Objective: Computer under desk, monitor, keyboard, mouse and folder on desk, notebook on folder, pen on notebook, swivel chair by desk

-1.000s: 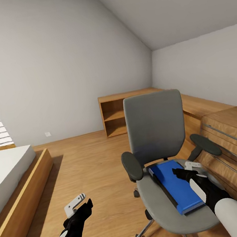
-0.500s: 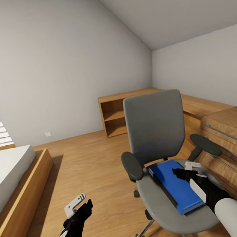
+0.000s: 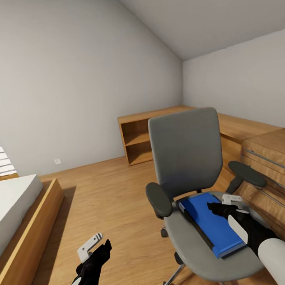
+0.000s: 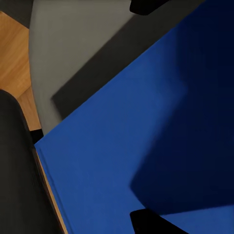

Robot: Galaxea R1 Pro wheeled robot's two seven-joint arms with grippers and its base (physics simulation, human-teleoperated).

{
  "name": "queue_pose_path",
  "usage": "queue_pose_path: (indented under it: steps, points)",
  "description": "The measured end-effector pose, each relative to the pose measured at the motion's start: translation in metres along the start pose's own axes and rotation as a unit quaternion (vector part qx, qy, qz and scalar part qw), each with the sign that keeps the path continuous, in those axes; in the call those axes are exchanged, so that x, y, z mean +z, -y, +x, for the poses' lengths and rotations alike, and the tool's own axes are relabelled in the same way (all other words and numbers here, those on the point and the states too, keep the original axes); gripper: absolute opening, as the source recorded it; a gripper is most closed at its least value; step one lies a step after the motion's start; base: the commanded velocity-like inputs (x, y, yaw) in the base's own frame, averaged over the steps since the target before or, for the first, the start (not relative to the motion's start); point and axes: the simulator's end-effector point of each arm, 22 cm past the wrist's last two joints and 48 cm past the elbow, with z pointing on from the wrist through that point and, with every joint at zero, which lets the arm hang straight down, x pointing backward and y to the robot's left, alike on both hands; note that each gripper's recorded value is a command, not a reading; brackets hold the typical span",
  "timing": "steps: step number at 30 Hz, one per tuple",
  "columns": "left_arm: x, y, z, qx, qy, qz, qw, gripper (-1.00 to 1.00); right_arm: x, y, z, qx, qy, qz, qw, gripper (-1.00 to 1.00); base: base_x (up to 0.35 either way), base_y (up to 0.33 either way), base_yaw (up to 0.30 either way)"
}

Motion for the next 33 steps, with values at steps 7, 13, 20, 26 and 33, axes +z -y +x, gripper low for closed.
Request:
queue_pose_path:
  steps: [7, 13, 20, 26, 33]
  points:
    - [0.0000, 0.0000, 0.0000, 0.000, 0.000, 0.000, 1.0000, 1.00, 0.0000, -0.0002, 0.0000, 0.000, 0.000, 0.000, 1.0000, 1.00, 0.000, 0.000, 0.000]
    - [0.0003, -0.0001, 0.0002, 0.000, 0.000, 0.000, 1.0000, 1.00, 0.0003, -0.0021, 0.0001, 0.001, 0.000, -0.003, 1.0000, 1.00, -0.129, 0.000, 0.000]
    - [0.0001, 0.0000, 0.0001, 0.000, 0.000, 0.000, 1.0000, 1.00, 0.0000, -0.0024, -0.0021, 0.001, 0.003, -0.003, 1.0000, 1.00, -0.165, 0.000, 0.000]
    - [0.0001, 0.0000, 0.0001, 0.000, 0.000, 0.000, 1.0000, 1.00, -0.0001, -0.0028, -0.0020, 0.001, 0.003, -0.004, 1.0000, 1.00, -0.025, 0.000, 0.000]
    - [0.0002, 0.0000, 0.0002, 0.000, 0.000, 0.000, 1.0000, 1.00, 0.0001, -0.0028, -0.0017, 0.001, 0.003, -0.004, 1.0000, 1.00, -0.085, 0.000, 0.000]
